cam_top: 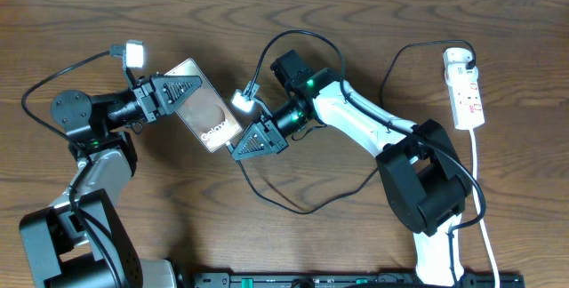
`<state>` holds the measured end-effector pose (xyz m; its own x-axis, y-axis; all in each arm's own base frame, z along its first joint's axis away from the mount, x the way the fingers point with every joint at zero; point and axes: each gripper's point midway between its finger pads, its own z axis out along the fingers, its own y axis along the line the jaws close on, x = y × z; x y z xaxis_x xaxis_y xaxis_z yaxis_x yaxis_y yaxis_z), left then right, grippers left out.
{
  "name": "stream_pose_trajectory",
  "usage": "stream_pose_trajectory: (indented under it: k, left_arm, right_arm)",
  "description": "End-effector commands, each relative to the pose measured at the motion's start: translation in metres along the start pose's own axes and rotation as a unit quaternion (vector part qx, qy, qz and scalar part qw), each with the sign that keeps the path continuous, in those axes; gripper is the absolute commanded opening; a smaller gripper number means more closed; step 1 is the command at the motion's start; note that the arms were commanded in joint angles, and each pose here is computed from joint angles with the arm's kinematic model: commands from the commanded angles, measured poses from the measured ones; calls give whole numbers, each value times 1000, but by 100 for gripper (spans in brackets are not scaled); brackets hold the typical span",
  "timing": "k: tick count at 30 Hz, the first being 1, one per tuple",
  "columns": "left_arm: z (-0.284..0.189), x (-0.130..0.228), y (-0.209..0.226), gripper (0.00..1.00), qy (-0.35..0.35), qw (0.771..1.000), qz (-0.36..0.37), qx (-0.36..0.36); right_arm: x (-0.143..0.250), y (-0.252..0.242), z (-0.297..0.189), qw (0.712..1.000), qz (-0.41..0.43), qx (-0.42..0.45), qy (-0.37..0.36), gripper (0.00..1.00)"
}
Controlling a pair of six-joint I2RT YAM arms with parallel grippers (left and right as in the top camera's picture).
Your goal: Plug charger to phone and switch on socket
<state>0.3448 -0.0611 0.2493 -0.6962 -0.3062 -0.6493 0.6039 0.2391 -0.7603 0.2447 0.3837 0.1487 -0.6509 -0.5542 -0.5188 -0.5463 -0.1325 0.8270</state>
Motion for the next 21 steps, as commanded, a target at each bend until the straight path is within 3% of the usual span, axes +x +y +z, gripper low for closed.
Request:
stream_pose_trajectory:
  k: [1,21]
  left_arm:
    - [0,7,-3,7,5,1000,10,3]
    - [0,7,-2,7,6,1000,9,3]
  right_arm:
    - [-6,5,-7,1000,-18,-13,-13,1]
    - [-8,4,-9,1000,-20,-11,-16,1]
